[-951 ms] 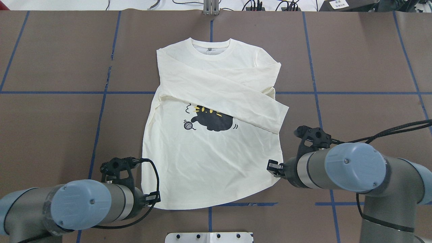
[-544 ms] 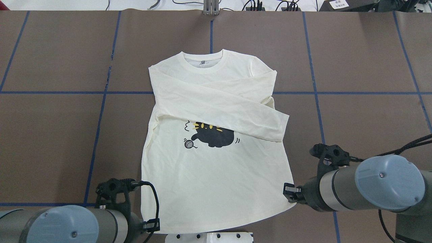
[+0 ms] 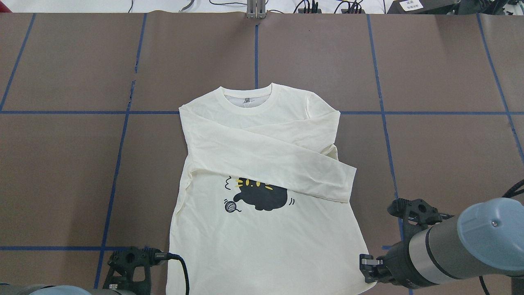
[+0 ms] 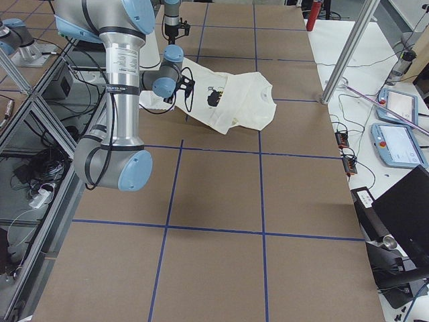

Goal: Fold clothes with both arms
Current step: 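Pull the hem corners toward the robot with both grippers, then lift the hem with both grippers and fold it over toward the collar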

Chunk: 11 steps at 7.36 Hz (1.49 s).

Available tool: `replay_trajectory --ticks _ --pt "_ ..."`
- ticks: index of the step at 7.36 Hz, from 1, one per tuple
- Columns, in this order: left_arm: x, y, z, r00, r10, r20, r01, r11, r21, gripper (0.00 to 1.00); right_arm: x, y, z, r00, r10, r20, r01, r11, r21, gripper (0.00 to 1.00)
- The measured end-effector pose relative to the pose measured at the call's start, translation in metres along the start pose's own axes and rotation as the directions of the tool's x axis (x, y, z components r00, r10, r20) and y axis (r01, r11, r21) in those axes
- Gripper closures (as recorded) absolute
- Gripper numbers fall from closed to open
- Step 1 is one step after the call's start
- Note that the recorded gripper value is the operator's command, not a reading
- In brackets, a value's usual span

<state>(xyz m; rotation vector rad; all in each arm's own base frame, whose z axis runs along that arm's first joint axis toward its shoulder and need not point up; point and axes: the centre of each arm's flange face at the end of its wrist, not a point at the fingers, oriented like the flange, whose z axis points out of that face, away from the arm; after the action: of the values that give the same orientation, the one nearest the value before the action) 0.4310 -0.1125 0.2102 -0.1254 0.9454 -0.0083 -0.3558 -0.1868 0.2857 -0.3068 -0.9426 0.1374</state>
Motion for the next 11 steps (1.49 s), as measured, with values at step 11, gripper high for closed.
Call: replay_trajectory --ticks 11 --pt "0.004 -0.266 -0.046 0.996 0.014 0.084 -0.042 0.939 0.34 1.0 -0.073 -0.239 -0.065 0.995 0.006 0.099 -0.043 0.925 0.377 1.0"
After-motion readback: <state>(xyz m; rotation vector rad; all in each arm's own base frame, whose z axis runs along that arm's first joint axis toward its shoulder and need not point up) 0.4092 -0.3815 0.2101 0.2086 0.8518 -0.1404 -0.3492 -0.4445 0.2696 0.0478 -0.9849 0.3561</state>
